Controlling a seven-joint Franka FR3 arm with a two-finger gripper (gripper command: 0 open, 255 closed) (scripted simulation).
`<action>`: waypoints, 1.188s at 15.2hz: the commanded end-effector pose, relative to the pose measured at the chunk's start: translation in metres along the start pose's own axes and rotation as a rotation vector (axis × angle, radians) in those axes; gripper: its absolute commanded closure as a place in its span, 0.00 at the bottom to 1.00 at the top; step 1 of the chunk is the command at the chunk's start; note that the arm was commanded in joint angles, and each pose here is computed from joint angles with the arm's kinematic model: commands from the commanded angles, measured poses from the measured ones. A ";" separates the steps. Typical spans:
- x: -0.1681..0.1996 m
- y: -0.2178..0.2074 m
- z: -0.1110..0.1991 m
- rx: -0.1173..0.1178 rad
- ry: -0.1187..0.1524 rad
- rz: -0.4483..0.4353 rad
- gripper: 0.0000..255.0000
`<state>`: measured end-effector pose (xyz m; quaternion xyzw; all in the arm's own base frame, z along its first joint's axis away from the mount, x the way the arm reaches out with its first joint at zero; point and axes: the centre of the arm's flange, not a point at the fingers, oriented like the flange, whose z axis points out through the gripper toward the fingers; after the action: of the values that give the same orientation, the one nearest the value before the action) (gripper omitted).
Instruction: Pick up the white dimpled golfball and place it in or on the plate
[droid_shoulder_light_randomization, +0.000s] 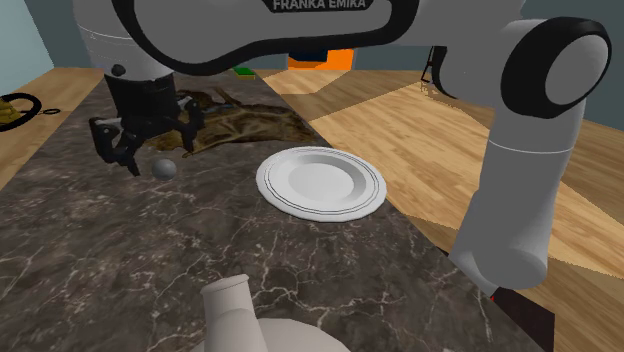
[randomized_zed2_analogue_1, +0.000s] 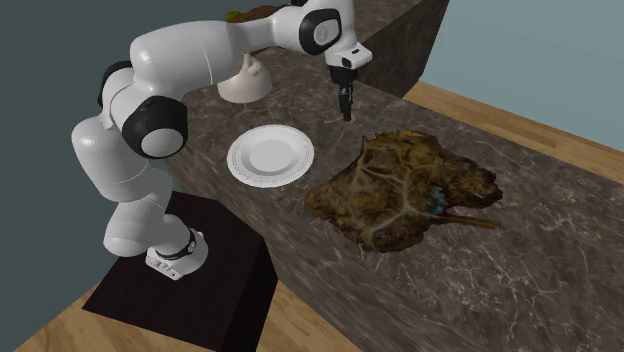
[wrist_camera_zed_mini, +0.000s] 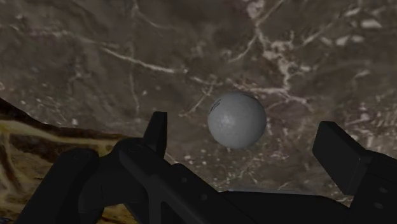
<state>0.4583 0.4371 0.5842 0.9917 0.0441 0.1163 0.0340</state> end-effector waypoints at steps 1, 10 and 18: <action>0.001 -0.002 0.011 0.000 0.001 0.000 0.00; 0.001 -0.002 0.030 0.000 0.001 0.000 0.00; 0.001 -0.002 0.030 0.000 0.001 0.000 1.00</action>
<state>0.4648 0.4378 0.5571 0.9915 0.0445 0.1180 0.0325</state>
